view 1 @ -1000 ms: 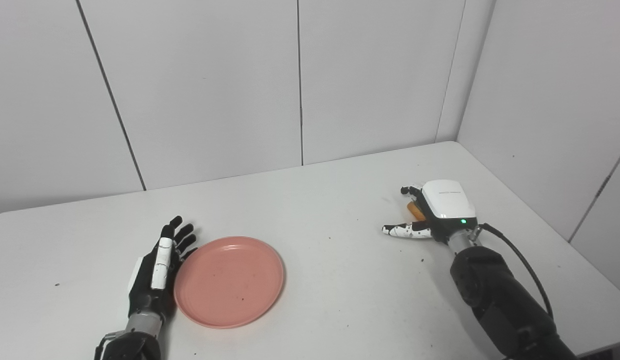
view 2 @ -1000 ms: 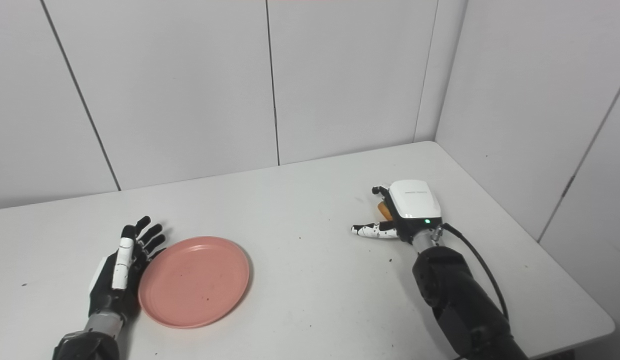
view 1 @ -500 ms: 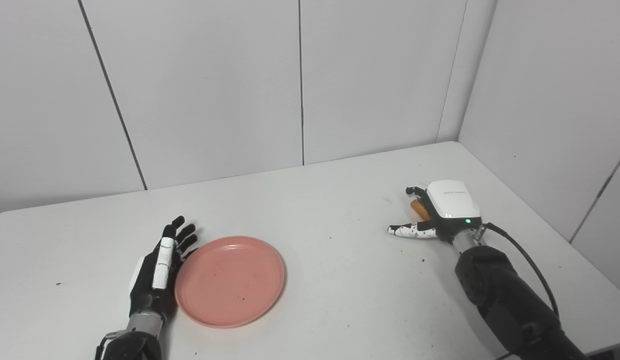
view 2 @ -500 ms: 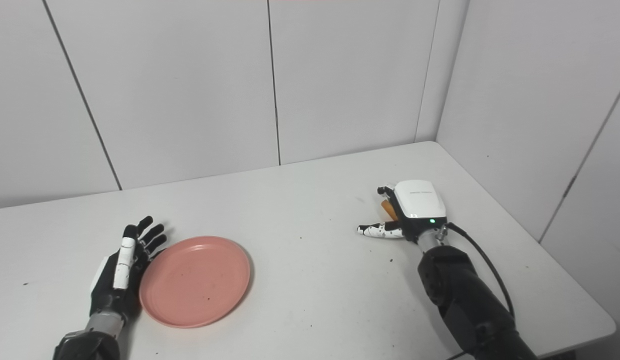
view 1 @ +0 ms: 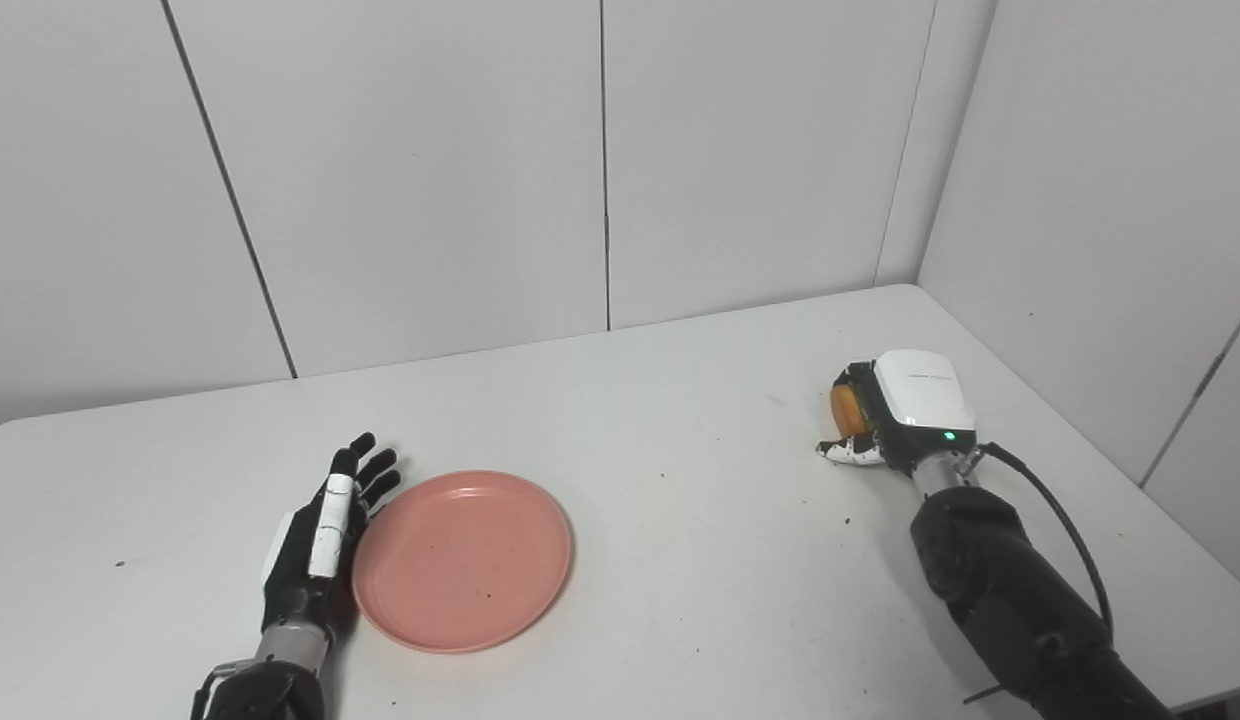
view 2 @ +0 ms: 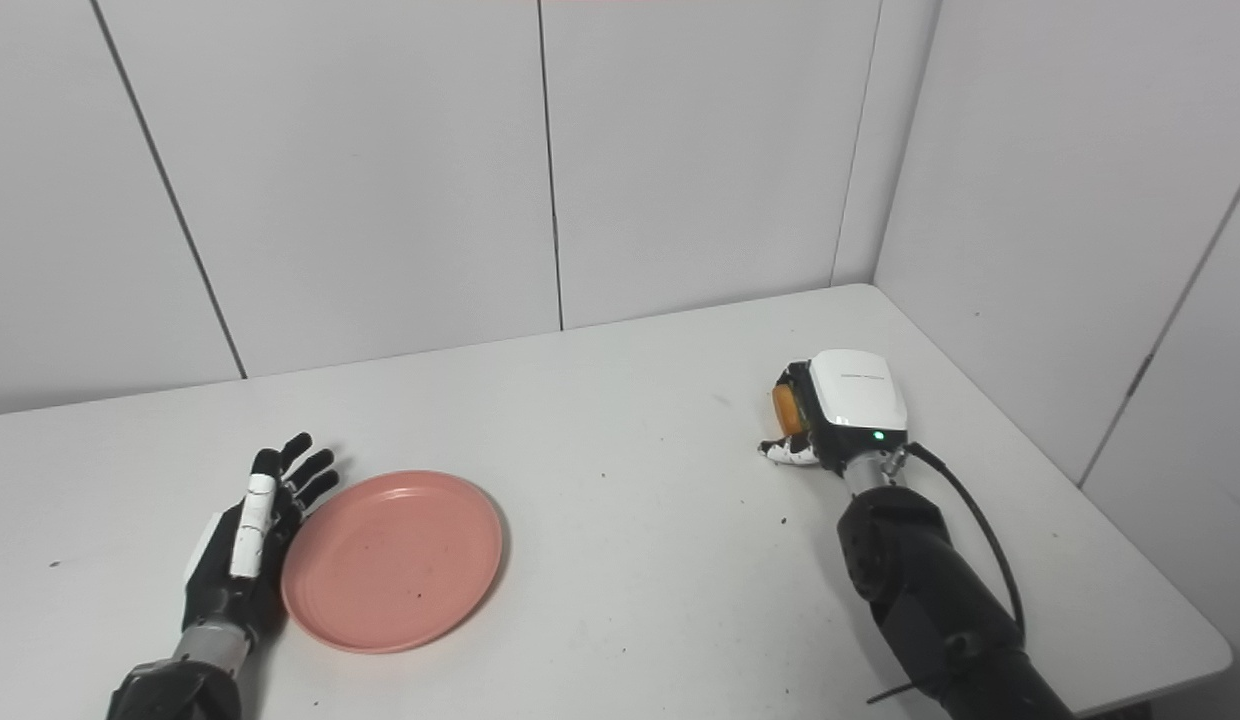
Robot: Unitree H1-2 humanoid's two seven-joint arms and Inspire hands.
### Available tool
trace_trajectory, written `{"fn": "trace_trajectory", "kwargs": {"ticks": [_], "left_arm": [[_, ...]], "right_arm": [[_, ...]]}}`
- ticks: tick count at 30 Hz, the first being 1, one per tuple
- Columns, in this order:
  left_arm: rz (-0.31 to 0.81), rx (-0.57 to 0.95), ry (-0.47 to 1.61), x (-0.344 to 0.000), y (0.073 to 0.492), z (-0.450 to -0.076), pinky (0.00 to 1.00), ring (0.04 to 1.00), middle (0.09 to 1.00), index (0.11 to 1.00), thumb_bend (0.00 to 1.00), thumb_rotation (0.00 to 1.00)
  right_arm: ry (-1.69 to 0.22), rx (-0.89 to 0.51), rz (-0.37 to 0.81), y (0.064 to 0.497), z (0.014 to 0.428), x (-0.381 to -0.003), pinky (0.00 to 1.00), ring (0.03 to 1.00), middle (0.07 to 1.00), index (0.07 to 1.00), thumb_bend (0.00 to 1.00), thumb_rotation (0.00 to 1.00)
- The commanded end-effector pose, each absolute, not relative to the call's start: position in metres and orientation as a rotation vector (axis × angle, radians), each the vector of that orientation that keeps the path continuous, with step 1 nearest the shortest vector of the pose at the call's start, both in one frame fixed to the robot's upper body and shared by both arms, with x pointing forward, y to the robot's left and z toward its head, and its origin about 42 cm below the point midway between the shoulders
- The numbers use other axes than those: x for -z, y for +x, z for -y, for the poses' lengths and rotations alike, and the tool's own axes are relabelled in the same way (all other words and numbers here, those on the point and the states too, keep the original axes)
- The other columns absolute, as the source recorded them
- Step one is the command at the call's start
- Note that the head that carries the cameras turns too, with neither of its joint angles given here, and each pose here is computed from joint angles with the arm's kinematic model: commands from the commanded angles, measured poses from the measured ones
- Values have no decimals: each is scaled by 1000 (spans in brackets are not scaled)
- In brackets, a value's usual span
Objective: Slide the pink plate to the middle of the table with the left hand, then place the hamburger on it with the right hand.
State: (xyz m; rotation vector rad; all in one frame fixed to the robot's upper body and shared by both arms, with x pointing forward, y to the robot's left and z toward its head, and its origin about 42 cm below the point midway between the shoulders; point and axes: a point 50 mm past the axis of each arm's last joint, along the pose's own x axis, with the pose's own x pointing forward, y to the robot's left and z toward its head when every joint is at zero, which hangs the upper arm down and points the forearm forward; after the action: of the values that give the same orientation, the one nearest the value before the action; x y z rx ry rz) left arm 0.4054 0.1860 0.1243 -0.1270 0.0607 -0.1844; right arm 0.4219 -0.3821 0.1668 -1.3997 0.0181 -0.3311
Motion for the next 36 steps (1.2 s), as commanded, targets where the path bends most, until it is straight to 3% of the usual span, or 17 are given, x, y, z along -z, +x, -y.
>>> {"fn": "trace_trajectory", "kwargs": {"ticks": [1,5,7,14,27,28,36], "left_arm": [[-52,192,-121,-131,409,-186,815,893,885,888,834,875],[-49,197,-119,-131,409,-186,819,897,889,887,833,876],[-50,197,-120,-131,409,-186,820,895,890,883,834,876],[-53,196,-124,-132,409,-184,819,897,890,880,832,877],[-44,194,-120,-137,406,-173,804,887,886,887,841,887],[-45,195,-122,-137,406,-172,804,888,888,889,839,887],[-55,191,-122,-137,404,-161,804,890,879,894,841,886]], "right_arm": [[-1431,366,-105,417,402,-165,345,514,641,493,477,0],[-1424,362,-112,417,403,-164,342,509,612,493,478,0],[-1417,357,-107,416,403,-164,290,439,538,563,485,0],[-1400,345,-37,415,399,-170,285,436,532,562,487,0],[-1350,355,229,416,365,-225,305,456,542,537,488,0],[-1335,350,255,415,360,-230,375,442,537,516,493,0],[-1272,321,413,404,328,-266,302,429,505,557,489,0]]}}
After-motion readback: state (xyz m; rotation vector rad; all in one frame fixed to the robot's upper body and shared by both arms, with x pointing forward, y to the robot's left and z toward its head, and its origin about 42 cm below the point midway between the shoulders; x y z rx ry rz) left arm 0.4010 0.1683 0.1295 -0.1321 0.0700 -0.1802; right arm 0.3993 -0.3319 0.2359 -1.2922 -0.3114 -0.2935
